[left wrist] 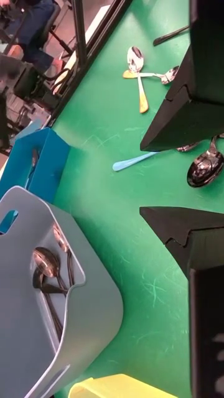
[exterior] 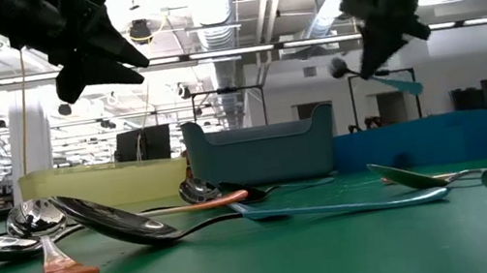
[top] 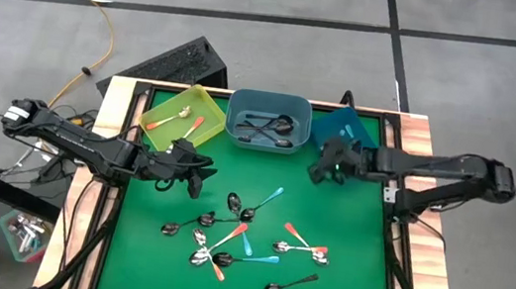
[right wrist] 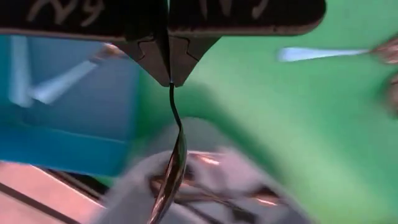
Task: Sort silverware by color (type)
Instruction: Put the blue spoon into the blue bin
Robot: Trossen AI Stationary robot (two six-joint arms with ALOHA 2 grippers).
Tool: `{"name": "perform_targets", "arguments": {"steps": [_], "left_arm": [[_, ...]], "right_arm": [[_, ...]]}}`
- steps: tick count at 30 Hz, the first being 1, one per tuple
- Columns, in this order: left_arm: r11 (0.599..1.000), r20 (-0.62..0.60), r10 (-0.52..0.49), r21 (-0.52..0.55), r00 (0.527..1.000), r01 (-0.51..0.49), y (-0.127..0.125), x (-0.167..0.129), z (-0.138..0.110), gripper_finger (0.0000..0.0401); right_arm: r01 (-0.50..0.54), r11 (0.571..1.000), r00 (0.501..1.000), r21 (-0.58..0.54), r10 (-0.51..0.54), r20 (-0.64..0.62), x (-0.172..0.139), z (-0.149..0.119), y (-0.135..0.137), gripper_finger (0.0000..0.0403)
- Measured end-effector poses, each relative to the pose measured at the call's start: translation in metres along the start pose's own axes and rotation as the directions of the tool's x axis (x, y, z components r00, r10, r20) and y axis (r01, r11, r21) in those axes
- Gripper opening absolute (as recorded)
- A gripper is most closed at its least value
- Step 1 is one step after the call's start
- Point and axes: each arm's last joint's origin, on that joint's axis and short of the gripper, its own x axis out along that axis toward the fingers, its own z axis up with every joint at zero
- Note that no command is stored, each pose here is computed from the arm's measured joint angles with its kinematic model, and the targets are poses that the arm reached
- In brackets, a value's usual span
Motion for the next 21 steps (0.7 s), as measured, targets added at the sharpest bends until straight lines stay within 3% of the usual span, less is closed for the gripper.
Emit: {"name": "perform_targets", "arguments": {"steps": [6,10,21], "left_arm": [[1.0,-0.003,0.003,0.002,1.0,-0.003,0.0,0.0,0.0,0.0138],[1.0,-0.013,0.011,0.003,1.0,-0.011,0.001,0.0,-0.001,0.0138],[1.0,-0.033,0.017,-0.007,0.999,-0.017,0.002,0.0,-0.003,0.0138]], "right_arm": [[0.214,0.974,0.974,0.075,-0.206,-0.098,0.028,0.009,-0.034,0.0],[0.291,0.956,0.946,0.044,-0.281,-0.163,0.05,0.012,-0.048,0.0],[0.336,0.935,0.848,-0.11,-0.351,-0.397,0.11,-0.001,-0.067,0.0001]]}}
